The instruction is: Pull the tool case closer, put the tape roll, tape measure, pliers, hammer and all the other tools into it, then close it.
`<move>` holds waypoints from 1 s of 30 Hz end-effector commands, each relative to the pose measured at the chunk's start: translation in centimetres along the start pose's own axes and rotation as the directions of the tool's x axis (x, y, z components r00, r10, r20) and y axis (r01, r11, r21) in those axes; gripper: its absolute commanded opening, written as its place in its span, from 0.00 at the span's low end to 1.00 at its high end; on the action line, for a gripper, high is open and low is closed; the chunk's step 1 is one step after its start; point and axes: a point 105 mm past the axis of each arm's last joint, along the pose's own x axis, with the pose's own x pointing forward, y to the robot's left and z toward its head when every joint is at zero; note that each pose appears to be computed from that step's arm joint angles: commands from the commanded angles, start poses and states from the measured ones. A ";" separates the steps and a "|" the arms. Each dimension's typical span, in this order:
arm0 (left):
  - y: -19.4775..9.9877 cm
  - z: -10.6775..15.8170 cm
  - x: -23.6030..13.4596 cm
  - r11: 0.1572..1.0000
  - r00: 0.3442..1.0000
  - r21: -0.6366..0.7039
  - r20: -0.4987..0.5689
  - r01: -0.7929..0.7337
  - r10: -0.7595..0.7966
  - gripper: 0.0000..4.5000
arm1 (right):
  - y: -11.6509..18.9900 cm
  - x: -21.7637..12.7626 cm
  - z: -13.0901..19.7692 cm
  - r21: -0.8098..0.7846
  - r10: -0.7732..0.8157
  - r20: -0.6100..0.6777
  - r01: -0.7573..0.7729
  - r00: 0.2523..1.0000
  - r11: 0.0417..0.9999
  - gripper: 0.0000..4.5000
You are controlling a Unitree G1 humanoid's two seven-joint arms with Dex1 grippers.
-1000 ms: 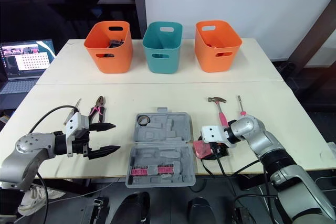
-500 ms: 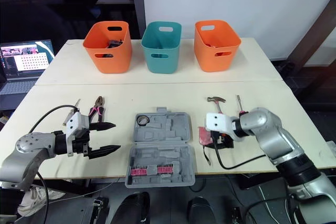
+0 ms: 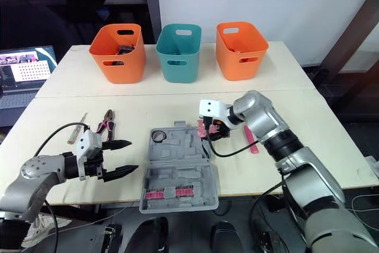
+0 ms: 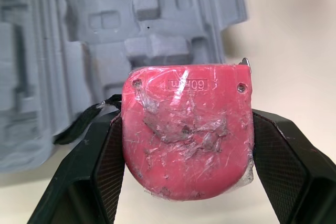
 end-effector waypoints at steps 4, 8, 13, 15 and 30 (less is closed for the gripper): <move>-0.1 0.7 -0.5 0.999 0.999 0.031 0.011 -0.033 0.032 1.00 | -1.5 1.6 0.0 -0.082 -0.037 -0.013 0.036 0.999 0.996 0.66; -0.6 0.5 -0.5 1.000 1.000 0.018 0.002 -0.024 0.024 1.00 | -1.2 2.7 0.3 -0.094 -0.008 0.003 0.008 1.000 0.996 0.66; -0.7 0.4 -0.5 0.999 1.000 0.019 -0.001 -0.031 0.031 1.00 | -1.3 3.5 0.4 -0.139 0.002 -0.022 -0.005 1.000 0.990 0.66; -0.7 0.3 -0.5 0.999 0.999 0.019 -0.004 -0.032 0.032 1.00 | -1.3 3.7 0.8 -0.153 0.012 -0.024 -0.015 1.000 0.988 0.66; -0.7 -0.5 -0.4 0.999 0.999 0.015 -0.015 -0.042 0.042 1.00 | -1.0 4.1 1.4 -0.184 0.054 -0.028 -0.058 0.998 0.981 0.66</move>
